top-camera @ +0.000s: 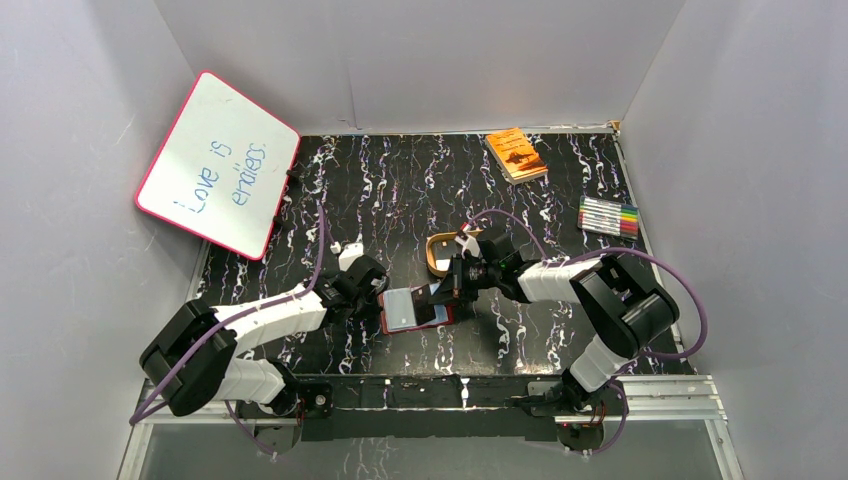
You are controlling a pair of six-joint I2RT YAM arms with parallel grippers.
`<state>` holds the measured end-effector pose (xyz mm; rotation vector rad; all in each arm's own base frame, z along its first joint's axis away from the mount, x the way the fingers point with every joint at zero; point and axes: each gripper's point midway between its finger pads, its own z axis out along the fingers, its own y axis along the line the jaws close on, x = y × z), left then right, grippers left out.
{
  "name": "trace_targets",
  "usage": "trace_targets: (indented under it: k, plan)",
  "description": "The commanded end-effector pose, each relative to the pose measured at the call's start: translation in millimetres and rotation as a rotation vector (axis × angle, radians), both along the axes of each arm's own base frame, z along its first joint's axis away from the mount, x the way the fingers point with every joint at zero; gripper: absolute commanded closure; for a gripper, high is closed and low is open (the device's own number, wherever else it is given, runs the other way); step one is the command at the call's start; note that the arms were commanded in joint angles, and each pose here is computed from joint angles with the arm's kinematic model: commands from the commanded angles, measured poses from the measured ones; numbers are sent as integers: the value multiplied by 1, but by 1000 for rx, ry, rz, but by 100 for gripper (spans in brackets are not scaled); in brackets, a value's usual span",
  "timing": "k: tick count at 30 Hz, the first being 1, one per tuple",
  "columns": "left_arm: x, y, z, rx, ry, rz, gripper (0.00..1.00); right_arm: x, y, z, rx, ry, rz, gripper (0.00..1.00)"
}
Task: Put the credit cards into the card holder
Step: Insert the credit card into the card holder.
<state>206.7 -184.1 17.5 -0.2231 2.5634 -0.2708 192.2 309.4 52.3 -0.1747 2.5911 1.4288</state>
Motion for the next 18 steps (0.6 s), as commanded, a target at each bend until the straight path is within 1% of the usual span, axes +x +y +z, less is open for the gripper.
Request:
trace_targets:
  k: [1, 10, 18]
  plan:
    - [-30, 21, -26, 71, 123, -13, 82, 12, 12, 21, 66, -68, 6, 100]
    - [-30, 20, -26, 64, 124, -13, 82, 8, 14, 17, 76, -60, 22, 100]
    - [-33, 19, -27, 52, 132, -15, 83, 9, 14, 7, 60, -53, -5, 100]
